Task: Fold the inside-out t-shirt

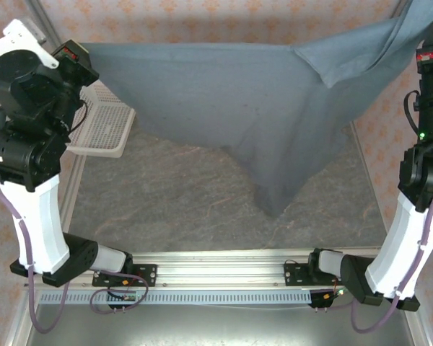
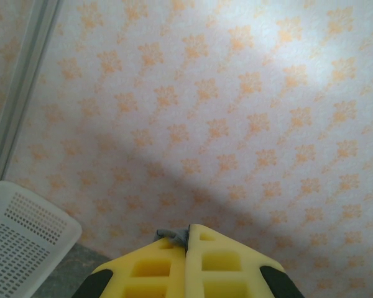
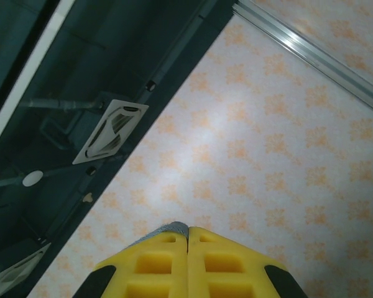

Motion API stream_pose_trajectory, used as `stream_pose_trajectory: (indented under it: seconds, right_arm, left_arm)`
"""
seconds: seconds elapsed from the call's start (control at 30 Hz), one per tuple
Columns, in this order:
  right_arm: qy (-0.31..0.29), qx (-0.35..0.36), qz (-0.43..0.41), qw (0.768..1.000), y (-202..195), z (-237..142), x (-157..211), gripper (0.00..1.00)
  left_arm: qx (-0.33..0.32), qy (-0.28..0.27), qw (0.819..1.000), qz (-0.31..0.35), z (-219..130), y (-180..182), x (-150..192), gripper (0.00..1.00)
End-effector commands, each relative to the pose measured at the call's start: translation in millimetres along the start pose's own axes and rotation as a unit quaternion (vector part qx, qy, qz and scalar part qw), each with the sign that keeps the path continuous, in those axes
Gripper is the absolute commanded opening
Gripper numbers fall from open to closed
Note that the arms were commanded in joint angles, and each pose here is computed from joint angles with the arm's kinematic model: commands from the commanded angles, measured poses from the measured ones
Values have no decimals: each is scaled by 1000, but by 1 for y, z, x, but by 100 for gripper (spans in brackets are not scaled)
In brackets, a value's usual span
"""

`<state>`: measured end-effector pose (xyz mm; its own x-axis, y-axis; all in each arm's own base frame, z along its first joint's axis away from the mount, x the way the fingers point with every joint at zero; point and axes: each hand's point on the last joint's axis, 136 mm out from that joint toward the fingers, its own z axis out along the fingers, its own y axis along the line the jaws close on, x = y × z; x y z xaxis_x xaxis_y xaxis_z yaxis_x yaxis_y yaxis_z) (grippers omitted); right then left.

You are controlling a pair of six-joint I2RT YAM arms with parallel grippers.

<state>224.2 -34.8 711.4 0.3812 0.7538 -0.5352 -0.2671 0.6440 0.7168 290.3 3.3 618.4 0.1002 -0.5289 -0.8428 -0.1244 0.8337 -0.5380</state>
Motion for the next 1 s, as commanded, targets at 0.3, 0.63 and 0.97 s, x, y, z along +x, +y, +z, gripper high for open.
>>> stream_pose_trajectory:
  seconds: [0.3,0.63,0.97]
  right_arm:
    - [-130,-134,-31,982,103,-87,-81,0]
    - [-137,-116,-14,984,91,-78,-82,0]
    - [39,61,-7,997,-67,64,45,0]
  left_arm:
    - [34,-111,993,-23,-90,11,-64,0]
    - [32,-103,994,0,-64,0,-61,0]
    - [-32,7,997,66,79,-1,31,0]
